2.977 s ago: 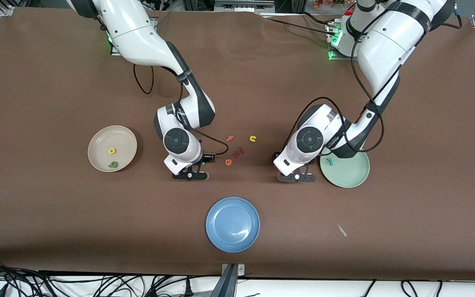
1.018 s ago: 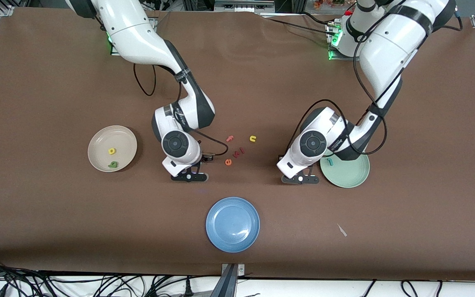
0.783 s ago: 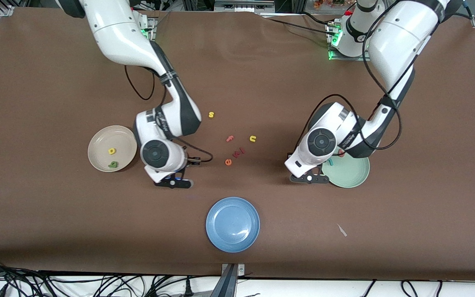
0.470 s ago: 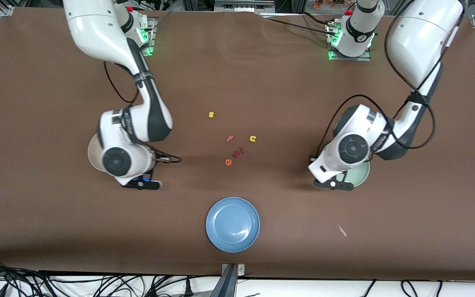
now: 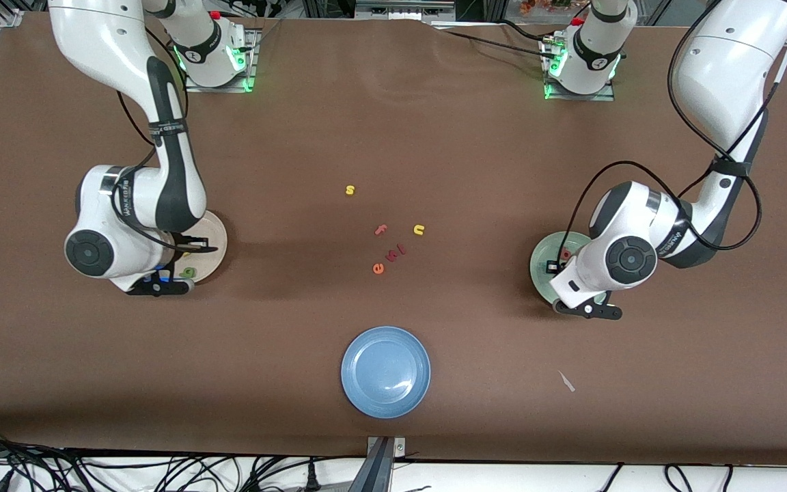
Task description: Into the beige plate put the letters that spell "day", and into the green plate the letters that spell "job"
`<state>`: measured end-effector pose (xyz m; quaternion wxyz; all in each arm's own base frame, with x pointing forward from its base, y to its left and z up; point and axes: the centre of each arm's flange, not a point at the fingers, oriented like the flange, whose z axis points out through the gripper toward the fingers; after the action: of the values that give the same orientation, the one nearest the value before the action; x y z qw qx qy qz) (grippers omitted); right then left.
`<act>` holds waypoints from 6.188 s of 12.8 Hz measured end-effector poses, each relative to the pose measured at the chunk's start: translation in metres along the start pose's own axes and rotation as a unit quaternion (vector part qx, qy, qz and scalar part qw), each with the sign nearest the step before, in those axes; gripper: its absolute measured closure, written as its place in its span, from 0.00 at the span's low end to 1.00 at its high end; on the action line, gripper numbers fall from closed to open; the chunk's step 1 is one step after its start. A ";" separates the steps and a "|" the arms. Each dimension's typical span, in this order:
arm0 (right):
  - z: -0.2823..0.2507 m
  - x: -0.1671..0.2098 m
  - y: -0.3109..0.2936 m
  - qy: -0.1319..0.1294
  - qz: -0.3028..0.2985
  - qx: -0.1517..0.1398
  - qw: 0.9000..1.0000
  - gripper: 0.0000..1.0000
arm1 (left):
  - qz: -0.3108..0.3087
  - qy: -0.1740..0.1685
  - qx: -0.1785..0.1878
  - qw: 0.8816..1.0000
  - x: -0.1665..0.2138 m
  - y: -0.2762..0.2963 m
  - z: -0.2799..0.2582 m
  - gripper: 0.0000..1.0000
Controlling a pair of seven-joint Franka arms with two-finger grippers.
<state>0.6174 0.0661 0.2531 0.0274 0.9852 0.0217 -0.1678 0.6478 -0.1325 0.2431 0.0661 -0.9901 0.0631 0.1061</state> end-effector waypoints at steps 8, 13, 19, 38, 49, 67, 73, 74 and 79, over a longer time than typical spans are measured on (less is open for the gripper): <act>-0.015 -0.017 -0.008 0.005 -0.007 0.015 1.000 0.15 | 0.004 -0.018 0.009 1.000 0.004 -0.027 0.055 0.75; -0.104 -0.029 -0.040 -0.023 -0.030 0.026 0.999 0.00 | 0.006 -0.014 0.004 1.000 0.006 -0.024 0.057 0.46; -0.153 -0.038 -0.050 -0.018 -0.051 0.032 0.998 0.00 | 0.003 0.037 0.008 0.999 0.010 -0.024 -0.007 0.00; -0.304 -0.183 0.054 0.129 -0.019 0.006 0.991 0.00 | -0.059 0.098 -0.082 0.990 -0.152 -0.092 -0.313 0.00; -0.303 -0.182 0.078 0.123 0.004 0.025 0.992 0.00 | -0.039 0.103 -0.071 0.991 -0.179 -0.127 -0.293 0.00; -0.294 -0.173 0.081 0.112 0.012 0.026 0.993 0.00 | -0.024 0.102 -0.047 0.993 -0.172 -0.134 -0.291 0.00; -0.294 -0.173 0.081 0.112 0.012 0.026 0.993 0.00 | -0.027 0.098 -0.049 0.994 -0.170 -0.137 -0.287 0.00; -0.294 -0.173 0.081 0.112 0.012 0.026 0.993 0.00 | -0.027 0.097 -0.049 0.994 -0.169 -0.137 -0.286 0.00; -0.294 -0.173 0.081 0.112 0.013 0.026 0.993 0.00 | -0.027 0.094 -0.050 0.994 -0.168 -0.137 -0.284 0.00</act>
<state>0.5551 -0.0025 0.5909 0.0013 0.9984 0.0072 -0.0562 0.5615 -0.0203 0.5705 0.0135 -0.9991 0.0372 0.0133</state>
